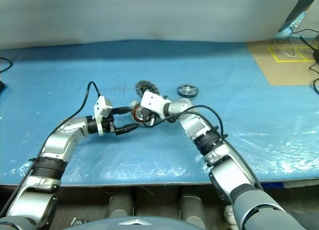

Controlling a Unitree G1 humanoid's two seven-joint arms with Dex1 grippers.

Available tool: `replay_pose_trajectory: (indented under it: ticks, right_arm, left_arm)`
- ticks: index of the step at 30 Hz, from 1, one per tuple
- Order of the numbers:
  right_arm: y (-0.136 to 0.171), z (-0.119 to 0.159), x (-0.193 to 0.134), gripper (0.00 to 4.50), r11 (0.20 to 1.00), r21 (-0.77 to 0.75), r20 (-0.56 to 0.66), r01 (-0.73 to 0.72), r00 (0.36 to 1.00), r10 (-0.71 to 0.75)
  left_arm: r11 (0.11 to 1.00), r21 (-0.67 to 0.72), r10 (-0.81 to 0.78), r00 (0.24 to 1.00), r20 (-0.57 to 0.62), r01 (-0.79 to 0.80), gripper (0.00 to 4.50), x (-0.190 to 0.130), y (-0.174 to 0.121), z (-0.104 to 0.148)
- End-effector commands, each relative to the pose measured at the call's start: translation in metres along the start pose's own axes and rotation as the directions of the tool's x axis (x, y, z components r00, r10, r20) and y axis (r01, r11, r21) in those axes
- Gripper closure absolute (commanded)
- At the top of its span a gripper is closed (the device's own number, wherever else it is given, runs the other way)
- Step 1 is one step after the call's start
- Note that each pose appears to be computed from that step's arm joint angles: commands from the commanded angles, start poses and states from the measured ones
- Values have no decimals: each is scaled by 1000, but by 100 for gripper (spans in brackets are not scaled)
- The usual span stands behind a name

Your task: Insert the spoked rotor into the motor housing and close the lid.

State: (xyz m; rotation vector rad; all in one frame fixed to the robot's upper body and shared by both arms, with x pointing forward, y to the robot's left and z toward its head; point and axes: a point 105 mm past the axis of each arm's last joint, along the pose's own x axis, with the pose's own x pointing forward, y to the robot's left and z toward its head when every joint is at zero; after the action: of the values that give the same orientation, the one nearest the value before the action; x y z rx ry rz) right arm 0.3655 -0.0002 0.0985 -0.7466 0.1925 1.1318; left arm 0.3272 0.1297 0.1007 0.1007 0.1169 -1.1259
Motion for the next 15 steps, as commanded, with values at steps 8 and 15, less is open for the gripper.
replay_pose_trajectory:
  ticks: [8, 15]
  right_arm:
    - [10, -43, -1, 448, 990, 141, -145, -6, 989, 26]
    - [-10, 29, -24, 448, 956, 292, 274, -39, 961, -44]
  left_arm:
    - [999, 35, 1, 999, 33, -2, 0, 1, 3, 11]
    - [997, 49, 50, 995, 86, -54, 0, 0, 12, 22]
